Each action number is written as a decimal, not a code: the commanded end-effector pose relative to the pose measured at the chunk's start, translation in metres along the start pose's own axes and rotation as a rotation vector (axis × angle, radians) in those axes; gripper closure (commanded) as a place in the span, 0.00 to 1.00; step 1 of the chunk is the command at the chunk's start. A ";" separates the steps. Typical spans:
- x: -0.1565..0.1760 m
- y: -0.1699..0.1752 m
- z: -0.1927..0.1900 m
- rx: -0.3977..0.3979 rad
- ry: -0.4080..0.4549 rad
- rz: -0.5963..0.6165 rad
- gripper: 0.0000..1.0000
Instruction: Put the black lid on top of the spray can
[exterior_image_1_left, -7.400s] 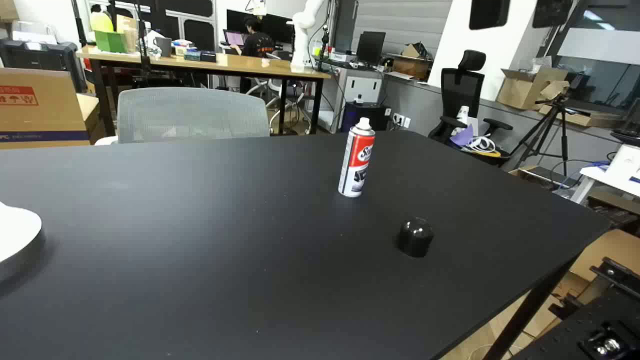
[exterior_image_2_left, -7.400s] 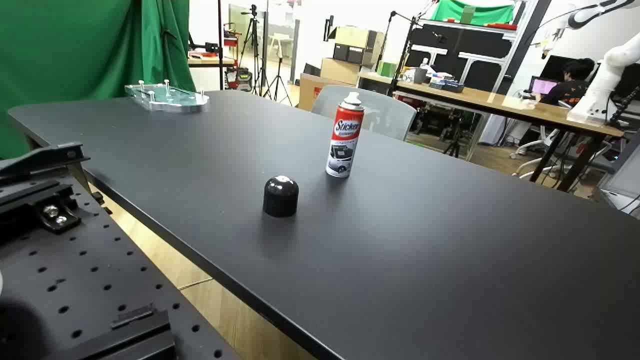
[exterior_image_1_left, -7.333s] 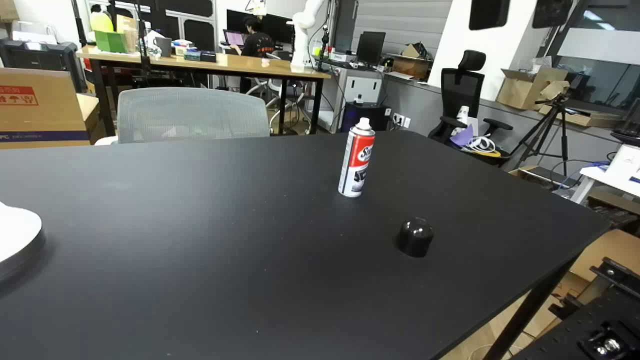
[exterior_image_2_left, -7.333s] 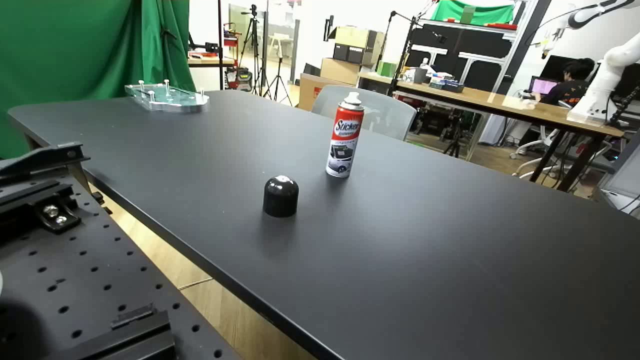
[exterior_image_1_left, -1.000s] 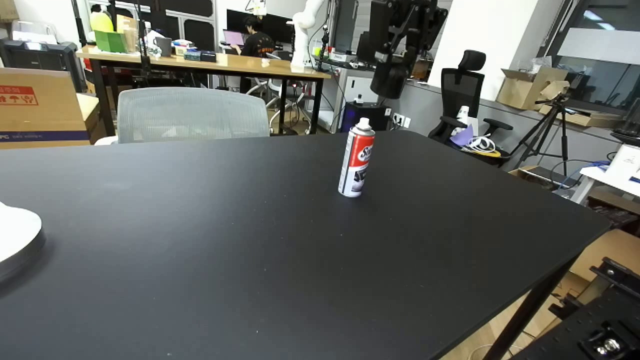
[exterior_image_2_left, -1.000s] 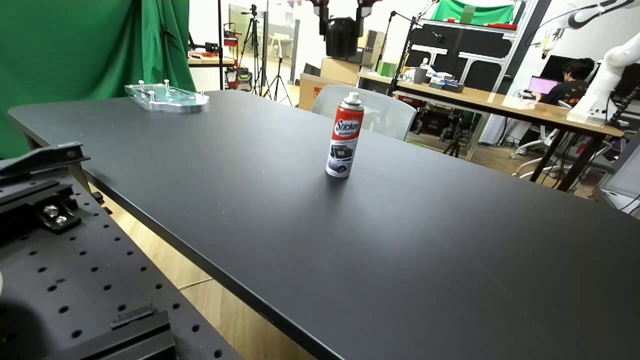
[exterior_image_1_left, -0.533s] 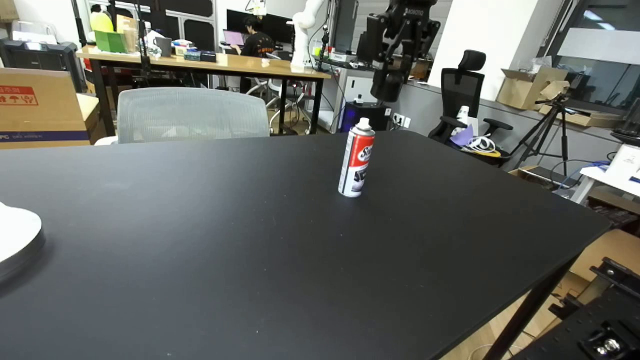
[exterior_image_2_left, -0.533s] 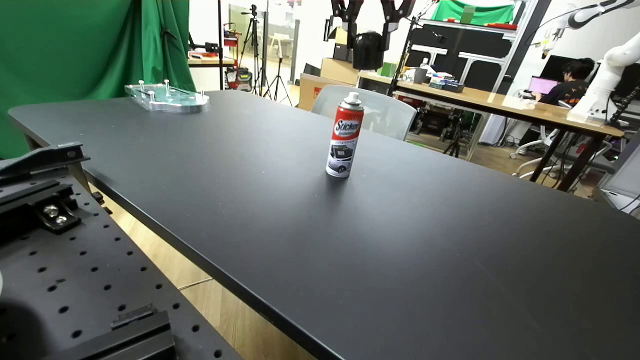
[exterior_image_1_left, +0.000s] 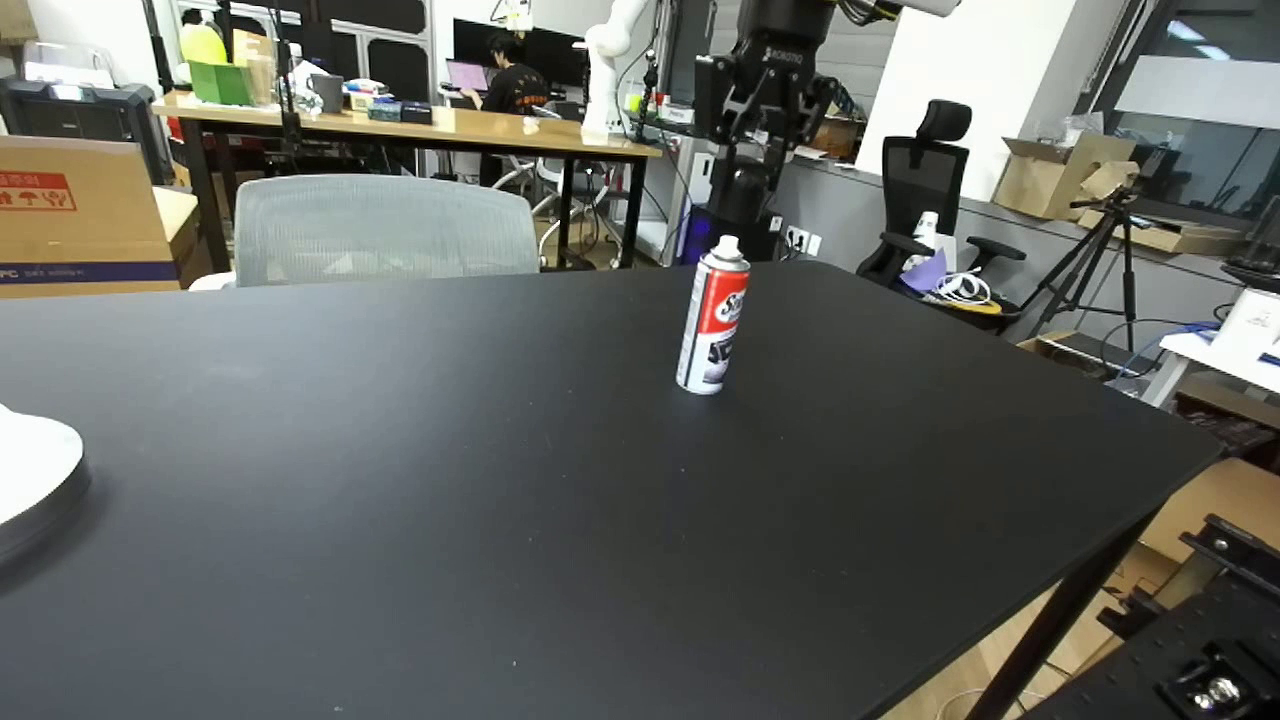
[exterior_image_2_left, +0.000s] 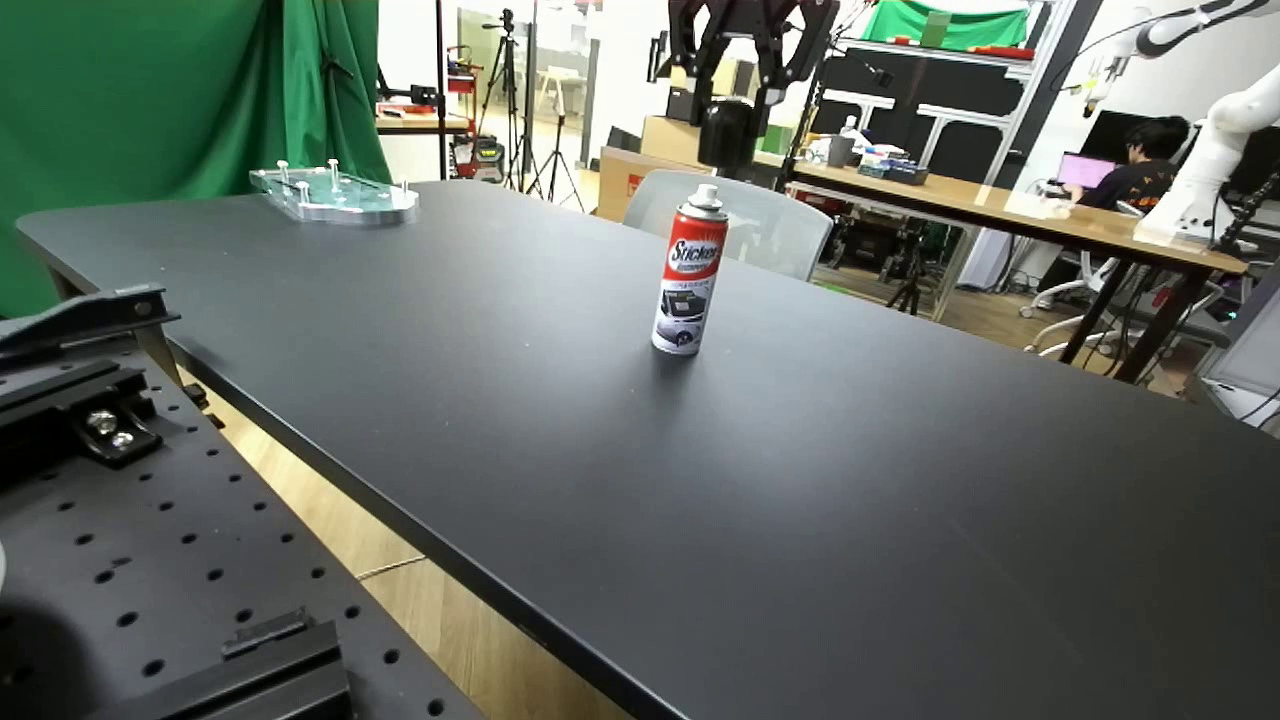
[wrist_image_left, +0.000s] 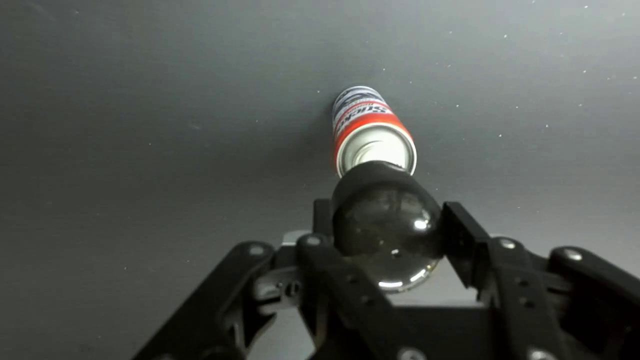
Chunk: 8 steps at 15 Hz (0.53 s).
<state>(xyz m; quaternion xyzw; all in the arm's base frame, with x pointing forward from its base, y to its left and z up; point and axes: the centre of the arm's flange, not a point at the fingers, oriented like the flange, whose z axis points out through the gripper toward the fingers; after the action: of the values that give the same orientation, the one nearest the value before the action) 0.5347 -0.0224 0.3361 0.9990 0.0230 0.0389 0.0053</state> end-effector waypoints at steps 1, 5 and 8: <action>0.015 -0.004 -0.002 0.030 -0.038 0.052 0.68; 0.016 -0.003 -0.001 0.017 -0.033 0.079 0.68; 0.015 0.000 0.003 0.020 -0.044 0.091 0.68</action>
<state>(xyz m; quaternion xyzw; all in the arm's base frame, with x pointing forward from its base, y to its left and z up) 0.5428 -0.0205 0.3328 0.9997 -0.0003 0.0250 -0.0066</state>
